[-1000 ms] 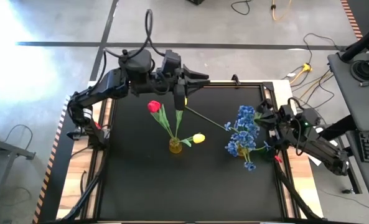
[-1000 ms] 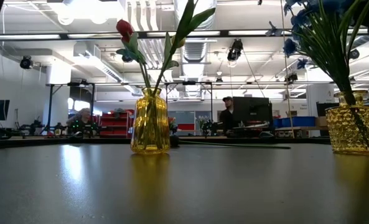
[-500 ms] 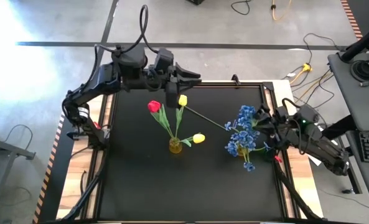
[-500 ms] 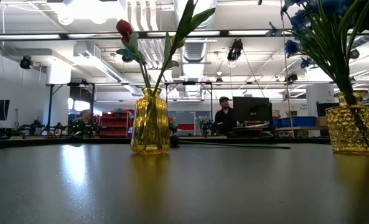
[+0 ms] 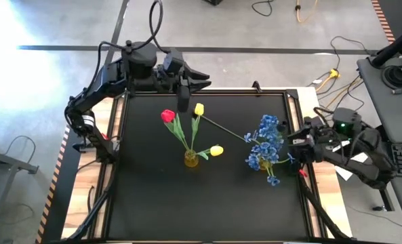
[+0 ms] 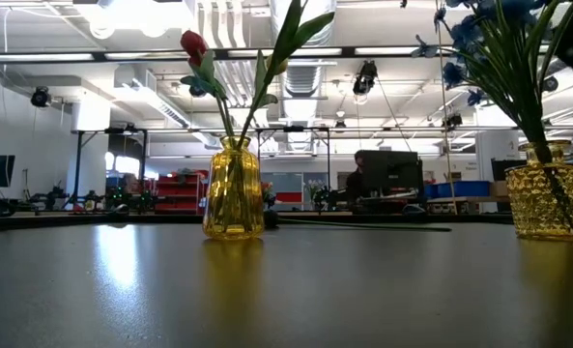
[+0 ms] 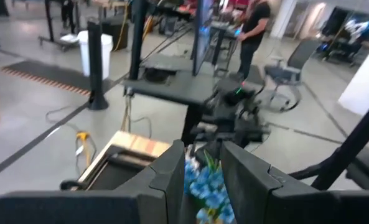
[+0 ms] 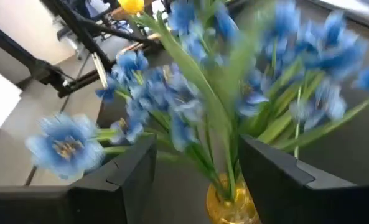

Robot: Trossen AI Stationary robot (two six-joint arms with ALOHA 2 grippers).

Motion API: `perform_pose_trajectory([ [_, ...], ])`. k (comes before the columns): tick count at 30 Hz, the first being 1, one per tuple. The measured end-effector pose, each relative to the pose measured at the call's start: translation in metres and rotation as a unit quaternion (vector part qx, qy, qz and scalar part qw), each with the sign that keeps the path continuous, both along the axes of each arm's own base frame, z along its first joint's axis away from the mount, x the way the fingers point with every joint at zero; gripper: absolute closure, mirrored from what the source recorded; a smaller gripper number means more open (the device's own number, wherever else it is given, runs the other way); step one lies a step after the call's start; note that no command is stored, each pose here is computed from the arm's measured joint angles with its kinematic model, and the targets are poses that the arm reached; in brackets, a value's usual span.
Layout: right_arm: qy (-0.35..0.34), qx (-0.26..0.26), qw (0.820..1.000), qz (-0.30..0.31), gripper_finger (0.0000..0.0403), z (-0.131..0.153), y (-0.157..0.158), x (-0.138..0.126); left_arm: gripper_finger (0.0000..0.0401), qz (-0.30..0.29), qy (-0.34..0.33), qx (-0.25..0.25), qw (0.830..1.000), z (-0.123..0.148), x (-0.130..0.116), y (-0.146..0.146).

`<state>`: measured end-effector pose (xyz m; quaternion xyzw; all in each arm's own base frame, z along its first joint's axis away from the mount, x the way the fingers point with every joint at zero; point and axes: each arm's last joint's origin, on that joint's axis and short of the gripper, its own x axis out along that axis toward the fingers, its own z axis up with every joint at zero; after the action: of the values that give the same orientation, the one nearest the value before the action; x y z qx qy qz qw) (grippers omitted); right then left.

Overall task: Sort flowers into vase by color
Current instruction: Put the black flower into the right yellow vase

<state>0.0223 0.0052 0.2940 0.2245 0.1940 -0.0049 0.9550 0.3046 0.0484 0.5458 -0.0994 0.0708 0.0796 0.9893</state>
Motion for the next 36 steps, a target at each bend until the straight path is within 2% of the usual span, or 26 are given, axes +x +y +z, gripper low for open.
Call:
perform_pose_trajectory([
  [5,-0.070,-0.062,0.995,-0.028,0.0182,0.042,0.001,-0.005,0.0310,0.009,0.026,0.000,1.000,-0.006,-0.001,0.006],
  [10,-0.118,-0.136,0.977,-0.112,0.0183,0.077,0.001,-0.013,0.0310,-0.009,0.055,0.017,0.998,-0.011,-0.002,0.005],
  [14,-0.152,-0.162,0.963,-0.153,0.0183,0.095,-0.003,-0.010,0.0310,-0.017,0.089,0.028,0.995,-0.016,-0.006,0.004],
  [18,-0.143,-0.151,0.960,-0.186,0.0183,0.101,-0.015,0.004,0.0310,-0.023,0.141,0.039,0.989,-0.024,-0.012,0.004],
  [21,-0.090,-0.123,0.966,-0.207,0.0183,0.093,-0.027,0.020,0.0310,-0.022,0.165,0.041,0.985,-0.028,-0.015,0.007],
  [25,-0.024,-0.095,0.976,-0.194,0.0183,0.082,-0.035,0.034,0.0310,-0.019,0.183,0.049,0.982,-0.029,-0.023,0.012],
  [36,0.058,-0.058,0.974,-0.210,0.0183,0.063,-0.037,0.035,0.0310,-0.055,0.199,0.061,0.977,-0.028,-0.035,0.012],
])
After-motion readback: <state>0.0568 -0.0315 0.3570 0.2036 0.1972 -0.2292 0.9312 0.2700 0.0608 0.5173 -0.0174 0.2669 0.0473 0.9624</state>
